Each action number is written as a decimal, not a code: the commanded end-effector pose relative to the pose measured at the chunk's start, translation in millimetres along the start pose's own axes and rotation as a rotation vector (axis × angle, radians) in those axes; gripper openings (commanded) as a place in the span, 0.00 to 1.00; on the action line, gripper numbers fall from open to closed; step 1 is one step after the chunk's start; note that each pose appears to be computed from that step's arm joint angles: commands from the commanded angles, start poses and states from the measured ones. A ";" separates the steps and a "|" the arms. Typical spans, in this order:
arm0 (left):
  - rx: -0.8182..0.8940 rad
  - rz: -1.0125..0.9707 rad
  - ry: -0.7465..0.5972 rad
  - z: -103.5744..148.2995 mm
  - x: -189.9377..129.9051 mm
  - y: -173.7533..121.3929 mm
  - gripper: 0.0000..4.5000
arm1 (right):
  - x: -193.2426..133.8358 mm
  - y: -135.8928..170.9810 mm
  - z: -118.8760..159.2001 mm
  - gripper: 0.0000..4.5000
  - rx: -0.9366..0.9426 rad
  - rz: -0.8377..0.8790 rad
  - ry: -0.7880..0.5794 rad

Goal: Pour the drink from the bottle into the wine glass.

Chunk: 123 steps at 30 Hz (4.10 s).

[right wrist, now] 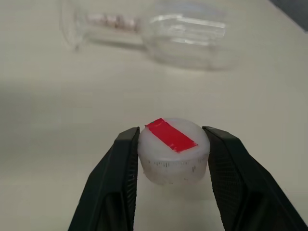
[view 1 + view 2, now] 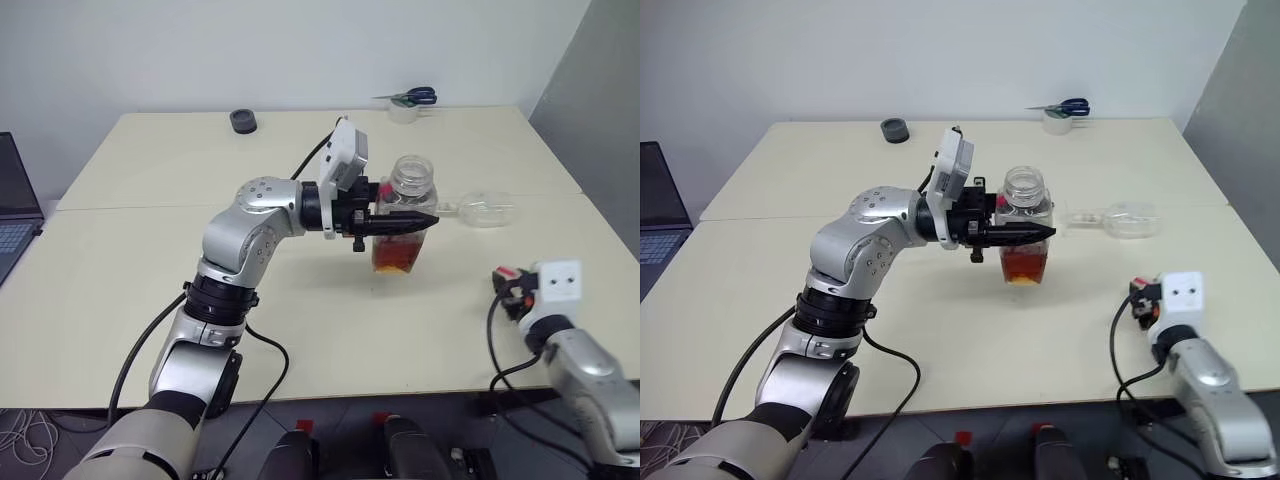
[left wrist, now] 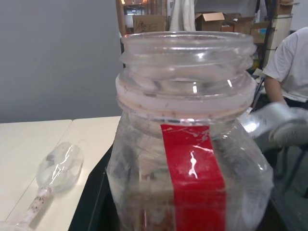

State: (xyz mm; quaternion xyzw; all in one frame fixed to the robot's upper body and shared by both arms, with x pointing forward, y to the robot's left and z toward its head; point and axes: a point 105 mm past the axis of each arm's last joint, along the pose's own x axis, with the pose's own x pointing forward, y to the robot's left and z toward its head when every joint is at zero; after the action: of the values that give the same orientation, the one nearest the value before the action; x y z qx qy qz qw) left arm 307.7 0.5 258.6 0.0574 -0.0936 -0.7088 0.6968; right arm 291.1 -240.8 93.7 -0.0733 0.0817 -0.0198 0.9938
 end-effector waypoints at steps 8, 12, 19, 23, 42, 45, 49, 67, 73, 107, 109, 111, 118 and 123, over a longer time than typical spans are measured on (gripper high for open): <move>0.080 -0.031 -0.023 19.4 1.5 -8.2 0.39 | 1.8 -9.6 -9.2 0.76 0.031 -0.090 -0.029; 0.084 -0.026 -0.018 18.8 1.5 -7.8 0.39 | -1.0 -13.2 -7.5 0.99 0.030 -0.094 -0.036; 0.083 -0.016 -0.017 18.9 -0.2 -7.9 0.39 | -4.5 -15.3 15.9 0.99 -0.069 -0.032 -0.097; 0.082 -0.005 -0.015 18.1 -1.9 -8.3 0.39 | -1.1 -17.7 32.5 0.99 -0.160 0.000 -0.128; 0.328 1.037 0.173 8.0 -104.5 123.2 0.39 | -75.6 90.9 222.1 0.99 -0.134 1.047 -0.459; 0.320 1.258 0.169 6.0 -139.5 133.7 0.39 | -68.4 97.2 225.1 0.99 -0.101 1.053 -0.469; 0.276 1.445 0.165 -6.6 -176.3 133.0 0.39 | -63.4 109.4 218.6 0.99 -0.078 1.071 -0.472; 0.118 1.543 0.039 -65.5 -213.6 120.7 0.39 | -58.9 125.5 215.0 0.99 -0.065 1.093 -0.477; 0.100 1.526 0.058 -77.4 -214.0 117.5 0.39 | -60.8 126.3 214.7 0.99 -0.060 1.094 -0.474; -0.101 1.536 0.253 -156.7 -221.3 61.5 0.99 | -48.8 120.2 180.6 1.00 -0.015 1.011 -0.389; -0.116 1.524 0.272 -161.8 -218.0 49.9 0.99 | -48.2 119.1 172.5 1.00 -0.007 0.990 -0.371; -0.137 1.503 0.292 -165.8 -213.4 34.9 0.99 | -48.3 118.4 164.1 1.00 -0.002 0.966 -0.353; -0.038 1.127 0.405 -159.4 -160.0 -14.1 0.99 | -33.7 104.1 132.8 1.00 0.095 0.740 -0.284; -0.041 0.864 0.257 -121.4 -121.8 -22.8 0.99 | 9.6 79.1 101.7 1.00 0.196 0.386 -0.163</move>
State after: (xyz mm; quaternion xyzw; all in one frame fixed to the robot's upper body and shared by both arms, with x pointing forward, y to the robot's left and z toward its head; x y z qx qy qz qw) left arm 318.7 125.1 103.1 0.0991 0.0300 -0.3066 0.9462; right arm 308.8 -132.0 180.8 0.0392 0.0138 0.2369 0.9707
